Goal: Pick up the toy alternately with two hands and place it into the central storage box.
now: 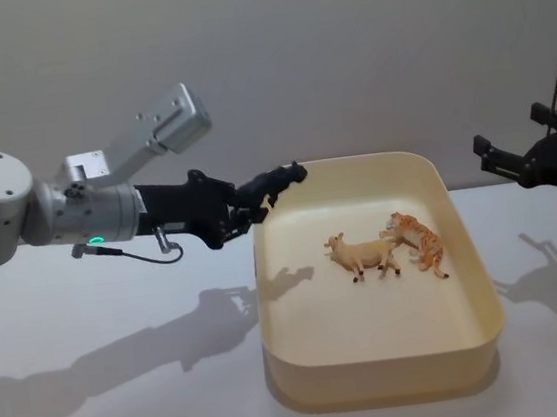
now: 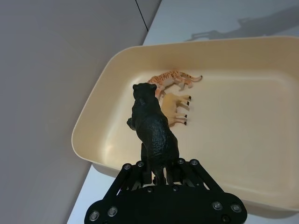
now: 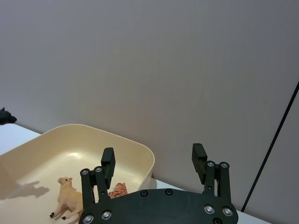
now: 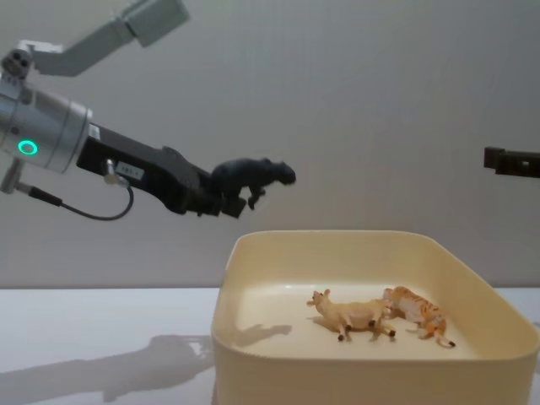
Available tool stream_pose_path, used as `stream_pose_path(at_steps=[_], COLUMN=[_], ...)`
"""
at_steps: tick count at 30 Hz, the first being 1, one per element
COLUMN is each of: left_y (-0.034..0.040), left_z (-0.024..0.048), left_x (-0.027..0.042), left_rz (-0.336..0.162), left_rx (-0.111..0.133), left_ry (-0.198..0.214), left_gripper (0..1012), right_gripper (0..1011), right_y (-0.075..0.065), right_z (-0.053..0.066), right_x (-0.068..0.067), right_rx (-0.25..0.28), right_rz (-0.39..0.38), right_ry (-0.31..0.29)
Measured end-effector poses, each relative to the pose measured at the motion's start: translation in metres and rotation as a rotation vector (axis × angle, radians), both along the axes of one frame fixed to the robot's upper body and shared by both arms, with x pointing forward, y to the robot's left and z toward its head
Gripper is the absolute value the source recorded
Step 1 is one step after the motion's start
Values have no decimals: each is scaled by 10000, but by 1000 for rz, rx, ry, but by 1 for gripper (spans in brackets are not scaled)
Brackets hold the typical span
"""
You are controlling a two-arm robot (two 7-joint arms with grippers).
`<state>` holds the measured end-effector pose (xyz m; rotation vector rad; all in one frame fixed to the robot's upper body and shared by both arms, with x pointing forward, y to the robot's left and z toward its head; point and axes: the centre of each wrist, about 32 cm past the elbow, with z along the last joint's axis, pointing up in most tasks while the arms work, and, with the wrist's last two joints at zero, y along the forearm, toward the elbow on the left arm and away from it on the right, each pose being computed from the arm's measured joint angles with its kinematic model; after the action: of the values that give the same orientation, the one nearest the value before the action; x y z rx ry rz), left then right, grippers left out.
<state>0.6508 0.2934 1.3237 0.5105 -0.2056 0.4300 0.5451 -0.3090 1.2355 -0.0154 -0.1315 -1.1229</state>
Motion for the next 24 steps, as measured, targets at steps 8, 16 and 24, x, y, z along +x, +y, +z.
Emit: stream_pose_path(at_steps=[8,16,24], left_y=[-104,-180,-215], left_z=[-40,-111,-142], left_x=[80,154,186], left_rz=[-23,-31,-35], left_rx=[97,173,208], left_ry=[46,92,113], left_gripper=[187,380,612], right_gripper=[1001,1001,1001], right_y=[0,0,0], right_z=[0,0,0], right_x=[0,0,0], right_rx=[0,0,0], right_rz=[0,0,0], right_ry=[0,0,0])
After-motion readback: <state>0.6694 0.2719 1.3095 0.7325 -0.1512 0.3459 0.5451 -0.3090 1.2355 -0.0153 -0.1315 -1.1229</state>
